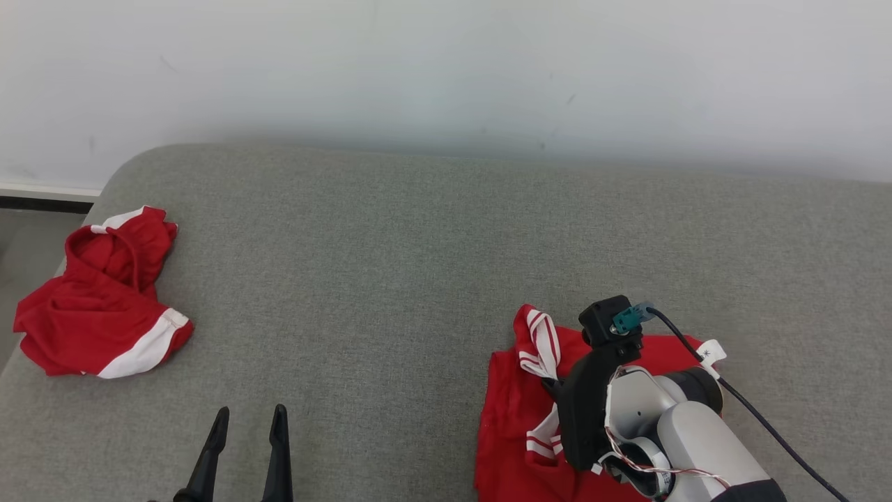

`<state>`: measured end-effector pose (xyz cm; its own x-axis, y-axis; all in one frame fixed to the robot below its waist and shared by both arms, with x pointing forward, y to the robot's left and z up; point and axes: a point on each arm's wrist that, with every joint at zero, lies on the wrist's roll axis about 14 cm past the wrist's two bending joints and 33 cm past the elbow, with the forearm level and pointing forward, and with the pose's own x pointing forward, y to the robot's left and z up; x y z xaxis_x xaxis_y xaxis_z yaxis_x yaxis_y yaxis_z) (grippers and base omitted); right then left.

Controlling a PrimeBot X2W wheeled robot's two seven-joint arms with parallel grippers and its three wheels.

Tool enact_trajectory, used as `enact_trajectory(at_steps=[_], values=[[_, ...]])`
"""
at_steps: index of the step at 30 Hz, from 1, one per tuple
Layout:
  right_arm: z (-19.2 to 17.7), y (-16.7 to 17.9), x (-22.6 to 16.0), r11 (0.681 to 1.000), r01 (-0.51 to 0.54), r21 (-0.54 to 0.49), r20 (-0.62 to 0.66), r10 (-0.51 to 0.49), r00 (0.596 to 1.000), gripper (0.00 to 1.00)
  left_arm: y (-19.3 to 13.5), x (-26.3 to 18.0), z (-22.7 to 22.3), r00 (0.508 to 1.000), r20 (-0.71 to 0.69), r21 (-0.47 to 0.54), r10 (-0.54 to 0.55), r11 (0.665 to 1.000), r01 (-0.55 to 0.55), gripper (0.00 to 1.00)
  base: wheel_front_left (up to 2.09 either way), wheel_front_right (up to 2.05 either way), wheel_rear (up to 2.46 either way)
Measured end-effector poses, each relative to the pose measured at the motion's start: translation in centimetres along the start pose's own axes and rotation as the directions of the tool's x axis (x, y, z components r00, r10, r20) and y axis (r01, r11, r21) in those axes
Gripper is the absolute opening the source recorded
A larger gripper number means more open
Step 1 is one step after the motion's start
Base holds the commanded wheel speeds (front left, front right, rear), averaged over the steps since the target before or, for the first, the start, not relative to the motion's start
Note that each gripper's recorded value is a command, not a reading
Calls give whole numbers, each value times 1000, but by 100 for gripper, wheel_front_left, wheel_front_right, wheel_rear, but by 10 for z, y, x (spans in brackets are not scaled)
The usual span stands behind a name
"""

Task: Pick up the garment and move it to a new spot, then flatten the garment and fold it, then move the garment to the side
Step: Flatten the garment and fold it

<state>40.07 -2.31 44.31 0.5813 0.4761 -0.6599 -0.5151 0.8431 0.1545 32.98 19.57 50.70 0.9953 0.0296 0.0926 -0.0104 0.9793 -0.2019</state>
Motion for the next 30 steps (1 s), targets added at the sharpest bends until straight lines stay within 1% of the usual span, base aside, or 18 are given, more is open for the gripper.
enact_trajectory(at_steps=[8, 16, 17, 18, 19, 22, 25, 27, 30], values=[[-6, 21, 21, 998, -63, -23, -35, 62, 997, 0, 6, -1, -1, 1000, -6, -3, 26, 1000, -26, 100, 0, 0, 0], [-18, 34, 29, 995, -100, -22, -65, 98, 993, 0, 8, -1, -1, 999, -3, -3, 38, 999, -38, 100, 0, 0, 0], [-17, 35, 29, 994, -106, -15, -61, 105, 993, 8, 8, -1, 0, 999, -2, -3, 37, 999, -37, 100, 0, 0, 0], [-15, 37, 28, 993, -114, -9, -47, 113, 992, 83, 8, -1, 0, 999, -1, -3, 36, 999, -36, 100, 0, 0, 0], [-12, 38, 27, 993, -120, 2, -29, 120, 992, 100, 7, -1, 0, 999, 0, -3, 35, 999, -35, 100, 0, 0, 0], [4, 45, 21, 985, -162, 57, 52, 159, 986, 100, 6, -1, 2, 999, 6, -4, 32, 999, -32, 100, 0, 0, 0], [32, 54, 9, 969, -224, 105, 179, 203, 963, 100, 6, -1, 4, 1000, 12, -4, 28, 1000, -28, 100, 0, 0, 0], [50, 50, -1, 968, -224, 112, 264, 188, 946, 100, 4, -1, 5, 1000, 17, -4, 22, 1000, -22, 100, 0, 0, 0], [74, 30, -18, 977, -179, 116, 379, 123, 917, 100, 2, 0, 8, 1000, 26, -3, 15, 1000, -15, 100, 0, 0, 0]])
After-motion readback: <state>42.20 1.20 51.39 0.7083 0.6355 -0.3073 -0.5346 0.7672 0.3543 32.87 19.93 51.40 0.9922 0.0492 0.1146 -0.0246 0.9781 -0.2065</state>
